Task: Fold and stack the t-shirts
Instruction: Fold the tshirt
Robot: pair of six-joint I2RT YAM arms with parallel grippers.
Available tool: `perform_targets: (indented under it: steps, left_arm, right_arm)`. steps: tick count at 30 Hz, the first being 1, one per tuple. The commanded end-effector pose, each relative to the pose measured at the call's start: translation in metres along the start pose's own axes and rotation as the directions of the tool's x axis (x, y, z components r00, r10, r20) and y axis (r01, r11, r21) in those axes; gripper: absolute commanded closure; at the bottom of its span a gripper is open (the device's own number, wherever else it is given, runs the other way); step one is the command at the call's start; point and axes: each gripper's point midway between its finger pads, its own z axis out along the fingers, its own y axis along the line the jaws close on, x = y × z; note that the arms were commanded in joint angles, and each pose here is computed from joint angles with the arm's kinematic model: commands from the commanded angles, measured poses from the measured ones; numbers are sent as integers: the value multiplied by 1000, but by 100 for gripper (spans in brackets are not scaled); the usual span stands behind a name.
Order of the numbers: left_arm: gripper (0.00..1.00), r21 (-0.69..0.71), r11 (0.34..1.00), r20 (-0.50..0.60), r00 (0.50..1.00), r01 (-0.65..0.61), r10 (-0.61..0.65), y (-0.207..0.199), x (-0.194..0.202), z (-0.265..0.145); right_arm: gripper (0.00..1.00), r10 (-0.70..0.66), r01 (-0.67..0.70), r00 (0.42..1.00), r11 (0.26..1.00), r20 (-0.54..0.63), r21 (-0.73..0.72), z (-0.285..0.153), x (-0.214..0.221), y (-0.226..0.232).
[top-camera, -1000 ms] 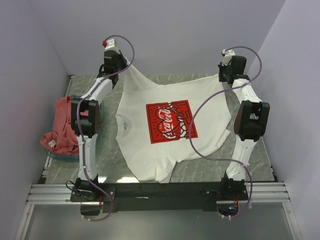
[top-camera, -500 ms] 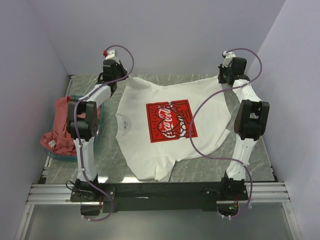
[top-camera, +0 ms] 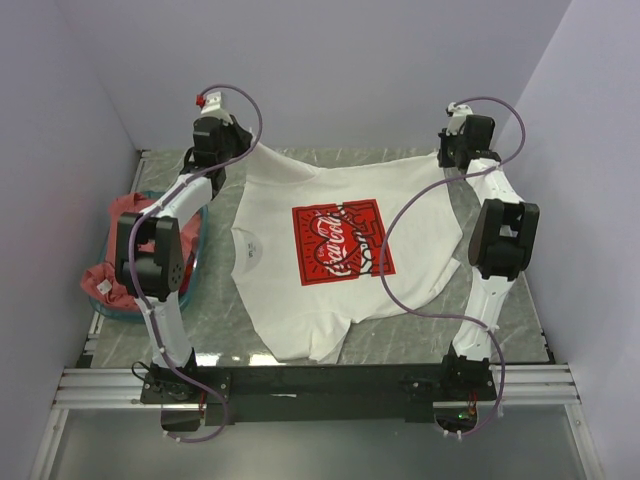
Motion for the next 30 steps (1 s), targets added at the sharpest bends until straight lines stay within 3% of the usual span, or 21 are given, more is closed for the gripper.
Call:
perform_targets:
  steps: [1, 30]
  left_arm:
    - [100, 60, 998, 74, 997, -16, 12, -18, -31, -17]
    - [100, 126, 992, 76, 997, 5, -15, -34, -29, -67]
  right_arm:
    - [100, -5, 4, 999, 1000, 41, 27, 4, -18, -10]
    - [100, 10, -10, 1000, 996, -3, 84, 10, -10, -22]
